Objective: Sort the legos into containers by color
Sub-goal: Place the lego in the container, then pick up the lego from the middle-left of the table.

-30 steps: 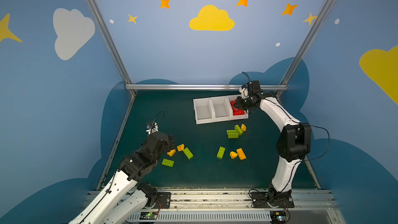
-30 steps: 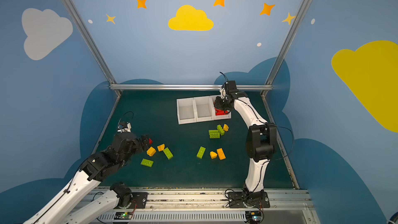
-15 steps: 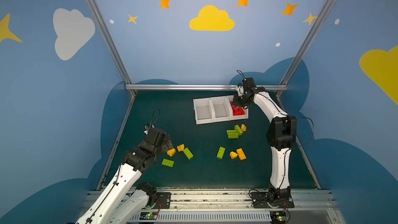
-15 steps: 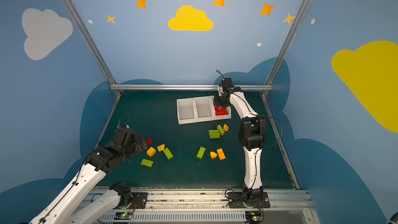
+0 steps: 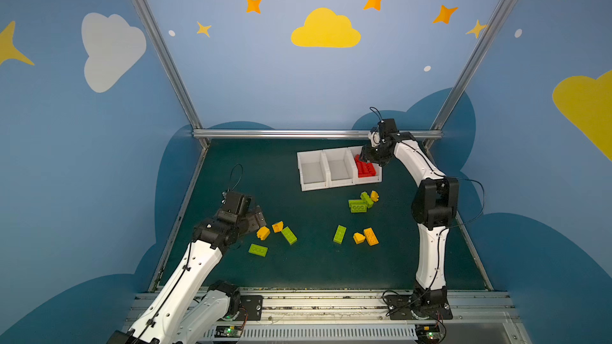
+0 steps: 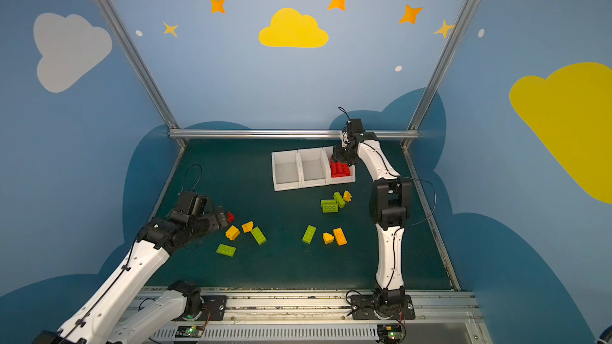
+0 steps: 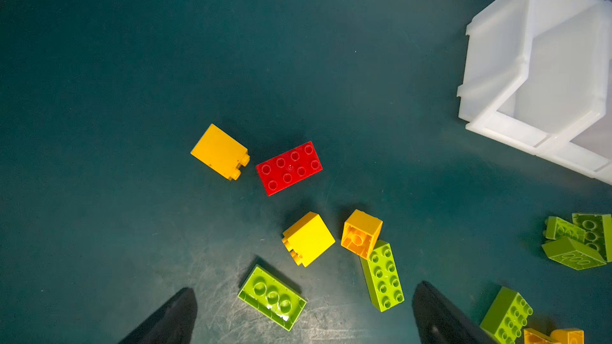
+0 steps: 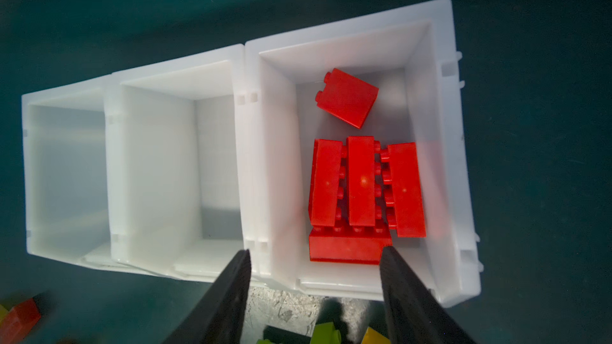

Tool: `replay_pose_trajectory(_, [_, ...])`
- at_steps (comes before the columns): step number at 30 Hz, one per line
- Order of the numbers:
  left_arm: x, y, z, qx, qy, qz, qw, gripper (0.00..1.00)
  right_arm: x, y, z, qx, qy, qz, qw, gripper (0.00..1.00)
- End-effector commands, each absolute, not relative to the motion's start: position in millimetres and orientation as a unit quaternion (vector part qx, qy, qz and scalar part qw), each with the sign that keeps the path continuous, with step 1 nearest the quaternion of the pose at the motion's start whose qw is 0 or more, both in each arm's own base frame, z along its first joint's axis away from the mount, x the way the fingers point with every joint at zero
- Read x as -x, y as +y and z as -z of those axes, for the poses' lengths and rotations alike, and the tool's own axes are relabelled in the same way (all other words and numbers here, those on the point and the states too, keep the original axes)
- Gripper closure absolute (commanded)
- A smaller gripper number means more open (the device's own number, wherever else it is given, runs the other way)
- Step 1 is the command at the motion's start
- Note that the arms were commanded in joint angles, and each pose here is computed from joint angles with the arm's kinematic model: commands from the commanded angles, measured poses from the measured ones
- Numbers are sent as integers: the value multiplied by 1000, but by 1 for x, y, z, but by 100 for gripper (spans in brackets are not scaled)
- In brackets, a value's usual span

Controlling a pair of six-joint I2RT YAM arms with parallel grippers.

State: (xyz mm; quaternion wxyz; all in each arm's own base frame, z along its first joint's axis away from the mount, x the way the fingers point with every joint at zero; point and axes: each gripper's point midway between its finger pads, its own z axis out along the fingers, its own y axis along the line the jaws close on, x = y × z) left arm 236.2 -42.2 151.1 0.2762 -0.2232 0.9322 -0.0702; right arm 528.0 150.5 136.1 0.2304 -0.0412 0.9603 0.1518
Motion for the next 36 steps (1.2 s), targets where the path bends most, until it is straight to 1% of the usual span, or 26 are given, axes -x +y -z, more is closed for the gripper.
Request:
replay_pose_trajectory(1, [-239, -44, -151, 217, 937, 77, 262, 0, -519, 150, -178, 49, 948, -161, 271, 37])
replay_pose_trajectory(7, [-248, -41, -144, 201, 950, 57, 233, 4, -481, 160, -222, 54, 919, -199, 337, 31])
replay_pose_trajectory(10, [-255, -40, -137, 190, 955, 46, 221, 6, -451, 175, -235, 48, 891, -254, 373, 30])
replay_pose_trajectory(11, [-258, -40, -134, 188, 956, 43, 219, 6, -439, 180, -241, 49, 877, -270, 395, 29])
replay_pose_trajectory(14, [-266, -39, -121, 196, 959, 36, 201, 10, -407, 193, -244, 51, 849, -296, 435, 25])
replay_pose_trajectory(16, [-270, -38, -111, 210, 961, 30, 180, 11, -385, 203, -240, 67, 843, -310, 434, 23])
replay_pose_trajectory(20, [-276, -39, -96, 219, 967, 12, 132, 8, -348, 216, -230, 97, 838, -318, 432, 19])
replay_pose_trajectory(23, [-282, -38, -84, 231, 966, 5, 118, 6, -327, 219, -224, 105, 832, -326, 436, 15])
replay_pose_trajectory(29, [-291, -37, -69, 254, 961, -3, 111, 6, -298, 228, -206, 121, 826, -347, 427, 14])
replay_pose_trajectory(32, [-294, -36, -60, 264, 959, -6, 103, 6, -292, 234, -204, 129, 823, -358, 422, 13])
replay_pose_trajectory(33, [-294, -36, -57, 266, 959, -8, 100, 6, -287, 234, -194, 131, 827, -357, 413, 13])
replay_pose_trajectory(36, [-295, -34, -50, 273, 957, -17, 93, 6, -284, 234, -185, 134, 831, -353, 409, 14])
